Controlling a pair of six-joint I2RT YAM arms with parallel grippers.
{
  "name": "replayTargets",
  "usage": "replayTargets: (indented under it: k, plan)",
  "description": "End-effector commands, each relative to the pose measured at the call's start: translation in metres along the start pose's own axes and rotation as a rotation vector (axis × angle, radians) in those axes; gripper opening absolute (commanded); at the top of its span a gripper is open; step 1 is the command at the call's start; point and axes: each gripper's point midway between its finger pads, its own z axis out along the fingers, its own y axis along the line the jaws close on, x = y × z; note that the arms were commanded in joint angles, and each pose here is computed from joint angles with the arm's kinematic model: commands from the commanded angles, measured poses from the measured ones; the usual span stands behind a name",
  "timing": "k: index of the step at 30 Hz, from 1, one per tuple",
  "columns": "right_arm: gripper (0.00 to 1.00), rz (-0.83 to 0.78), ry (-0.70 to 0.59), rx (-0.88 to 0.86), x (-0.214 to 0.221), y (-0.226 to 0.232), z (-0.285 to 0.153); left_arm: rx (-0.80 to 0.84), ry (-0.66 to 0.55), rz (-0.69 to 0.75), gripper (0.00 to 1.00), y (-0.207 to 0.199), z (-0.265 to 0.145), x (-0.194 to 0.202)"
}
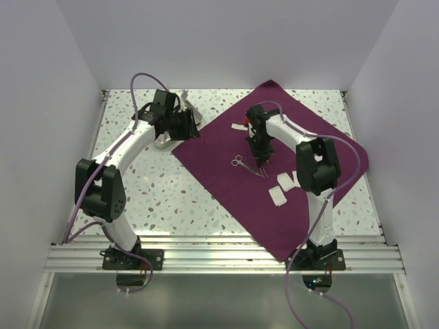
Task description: Prepare the surgical pack
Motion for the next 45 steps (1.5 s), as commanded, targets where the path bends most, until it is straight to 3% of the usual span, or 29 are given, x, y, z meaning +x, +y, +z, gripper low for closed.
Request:
replayTargets:
  k: [1, 5, 9, 14, 16, 27, 30, 34, 41, 42, 44, 45]
  plan:
    - [0.00, 0.041, -0.136, -0.112, -0.018, 0.019, -0.066, 0.229, -0.006, -0.079, 0.54, -0.047, -0.009, -0.011]
    - [0.00, 0.060, -0.189, -0.299, -0.020, 0.050, -0.097, 0.457, 0.029, -0.164, 0.55, -0.080, -0.009, -0.002]
    - [0.00, 0.046, -0.286, -0.605, -0.027, 0.097, -0.136, 0.675, 0.035, -0.229, 0.56, -0.110, -0.018, -0.002]
    - [0.00, 0.086, -0.379, -0.841, -0.033, 0.127, -0.176, 0.781, 0.005, -0.237, 0.56, -0.123, -0.028, 0.004]
    - [0.00, 0.127, -0.341, -0.942, -0.027, 0.139, -0.183, 0.794, 0.021, -0.271, 0.56, -0.125, -0.028, 0.011]
    - [0.00, 0.168, -0.337, -1.123, -0.027, 0.157, -0.201, 0.867, 0.044, -0.305, 0.49, -0.149, -0.031, 0.023]
    - [0.00, 0.177, -0.327, -1.132, -0.027, 0.159, -0.199, 0.883, 0.047, -0.312, 0.42, -0.151, -0.030, 0.023]
    - [0.00, 0.167, -0.330, -1.143, -0.027, 0.160, -0.202, 0.879, 0.059, -0.323, 0.10, -0.149, -0.027, 0.024]
    - [0.00, 0.175, -0.346, -1.139, -0.036, 0.160, -0.205, 0.878, 0.085, -0.339, 0.00, -0.146, -0.016, 0.026]
    - [0.01, 0.167, -0.349, -1.118, -0.036, 0.159, -0.201, 0.873, 0.081, -0.336, 0.00, -0.145, -0.015, 0.024]
    - [0.23, 0.192, -0.318, -1.048, -0.035, 0.152, -0.193, 0.834, 0.062, -0.311, 0.00, -0.138, -0.010, 0.016]
    - [0.40, 0.184, -0.359, -0.927, -0.041, 0.138, -0.178, 0.808, 0.058, -0.292, 0.00, -0.134, -0.007, 0.013]
